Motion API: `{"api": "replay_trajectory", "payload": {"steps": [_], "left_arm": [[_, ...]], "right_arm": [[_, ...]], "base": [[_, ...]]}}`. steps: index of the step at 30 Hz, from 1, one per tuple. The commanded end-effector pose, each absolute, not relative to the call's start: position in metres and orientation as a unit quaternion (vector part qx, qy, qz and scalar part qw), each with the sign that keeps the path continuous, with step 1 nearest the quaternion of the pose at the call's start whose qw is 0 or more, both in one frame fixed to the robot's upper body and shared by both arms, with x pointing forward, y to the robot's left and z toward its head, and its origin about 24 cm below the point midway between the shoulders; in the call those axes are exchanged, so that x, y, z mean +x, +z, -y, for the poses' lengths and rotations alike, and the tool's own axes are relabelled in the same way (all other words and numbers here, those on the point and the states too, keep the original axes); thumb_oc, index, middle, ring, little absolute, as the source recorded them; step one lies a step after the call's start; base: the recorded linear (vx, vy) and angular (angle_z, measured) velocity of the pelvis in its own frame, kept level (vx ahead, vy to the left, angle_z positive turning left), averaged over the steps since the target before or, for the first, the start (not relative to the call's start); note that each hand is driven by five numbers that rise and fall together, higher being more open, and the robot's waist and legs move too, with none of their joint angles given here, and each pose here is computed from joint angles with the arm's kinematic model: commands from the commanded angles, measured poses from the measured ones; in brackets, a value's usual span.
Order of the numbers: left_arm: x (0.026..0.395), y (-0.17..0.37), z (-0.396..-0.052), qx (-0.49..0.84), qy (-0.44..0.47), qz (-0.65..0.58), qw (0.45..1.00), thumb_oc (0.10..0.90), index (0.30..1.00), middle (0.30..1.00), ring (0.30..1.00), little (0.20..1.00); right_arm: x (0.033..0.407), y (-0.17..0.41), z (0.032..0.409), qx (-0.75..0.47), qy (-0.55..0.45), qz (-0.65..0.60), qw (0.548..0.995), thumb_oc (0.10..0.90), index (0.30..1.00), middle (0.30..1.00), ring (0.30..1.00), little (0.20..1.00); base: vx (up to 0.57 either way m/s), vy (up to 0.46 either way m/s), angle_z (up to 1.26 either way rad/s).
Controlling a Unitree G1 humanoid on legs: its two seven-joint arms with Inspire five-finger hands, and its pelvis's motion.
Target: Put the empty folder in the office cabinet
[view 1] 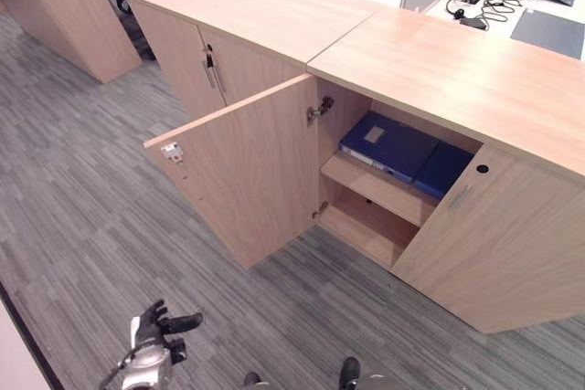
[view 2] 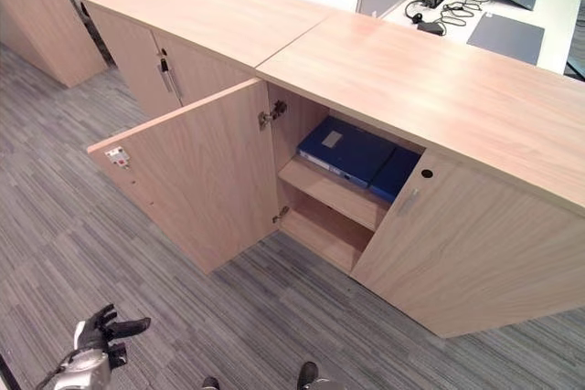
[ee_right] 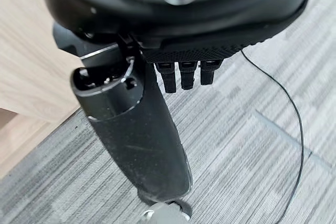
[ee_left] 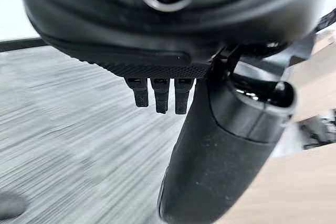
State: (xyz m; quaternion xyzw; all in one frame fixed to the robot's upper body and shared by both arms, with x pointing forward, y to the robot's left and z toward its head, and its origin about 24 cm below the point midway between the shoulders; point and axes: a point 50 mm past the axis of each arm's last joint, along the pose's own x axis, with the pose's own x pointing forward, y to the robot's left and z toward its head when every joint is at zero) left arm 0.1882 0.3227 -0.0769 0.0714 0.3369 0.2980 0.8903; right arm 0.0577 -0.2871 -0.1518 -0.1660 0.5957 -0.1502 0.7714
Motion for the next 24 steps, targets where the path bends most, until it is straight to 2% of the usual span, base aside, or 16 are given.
{"api": "replay_trajectory", "payload": {"steps": [1, 8, 14, 15, 18, 20, 22, 24], "left_arm": [[0.225, -0.019, -0.354, 0.103, 0.340, -0.205, 0.912, 0.800, 0.900, 0.900, 0.900, 0.900], [0.253, 0.011, -0.353, 0.149, 0.317, -0.154, 0.924, 0.800, 0.900, 0.900, 0.900, 0.900], [0.291, 0.046, -0.362, 0.273, 0.293, -0.159, 0.902, 0.800, 0.900, 0.900, 0.900, 0.900], [0.308, 0.063, -0.357, 0.312, 0.275, -0.142, 0.898, 0.800, 0.900, 0.900, 0.900, 0.900], [0.323, 0.075, -0.348, 0.352, 0.246, -0.130, 0.894, 0.800, 0.900, 0.900, 0.900, 0.900], [0.347, 0.094, -0.322, 0.400, 0.195, -0.086, 0.891, 0.800, 0.900, 0.900, 0.900, 0.900], [0.353, 0.097, -0.312, 0.411, 0.181, -0.075, 0.890, 0.800, 0.900, 0.900, 0.900, 0.900], [0.367, 0.100, -0.283, 0.423, 0.137, -0.051, 0.894, 0.800, 0.900, 0.900, 0.900, 0.900]], "right_arm": [[0.051, -0.152, 0.291, -0.146, -0.181, -0.602, 0.764, 0.800, 0.900, 0.900, 0.900, 0.900], [0.054, -0.155, 0.281, -0.148, -0.144, -0.607, 0.767, 0.800, 0.900, 0.900, 0.900, 0.900], [0.062, -0.158, 0.266, -0.165, -0.087, -0.598, 0.779, 0.800, 0.900, 0.900, 0.900, 0.900], [0.061, -0.159, 0.265, -0.168, -0.081, -0.599, 0.779, 0.800, 0.900, 0.900, 0.900, 0.900], [0.060, -0.159, 0.264, -0.169, -0.073, -0.600, 0.779, 0.800, 0.900, 0.900, 0.900, 0.900], [0.056, -0.160, 0.262, -0.168, -0.068, -0.602, 0.778, 0.800, 0.900, 0.900, 0.900, 0.900], [0.055, -0.160, 0.262, -0.166, -0.068, -0.602, 0.778, 0.800, 0.900, 0.900, 0.900, 0.900], [0.052, -0.161, 0.261, -0.164, -0.067, -0.602, 0.779, 0.800, 0.900, 0.900, 0.900, 0.900]], "base": [[0.05, 0.209, 0.14], [0.03, 0.311, -0.13], [0.00, 0.166, -0.44], [-0.01, 0.128, -0.38], [-0.01, 0.058, -0.37], [-0.01, 0.055, -0.35], [0.00, 0.022, -0.14], [0.01, 0.008, 0.02]]}}
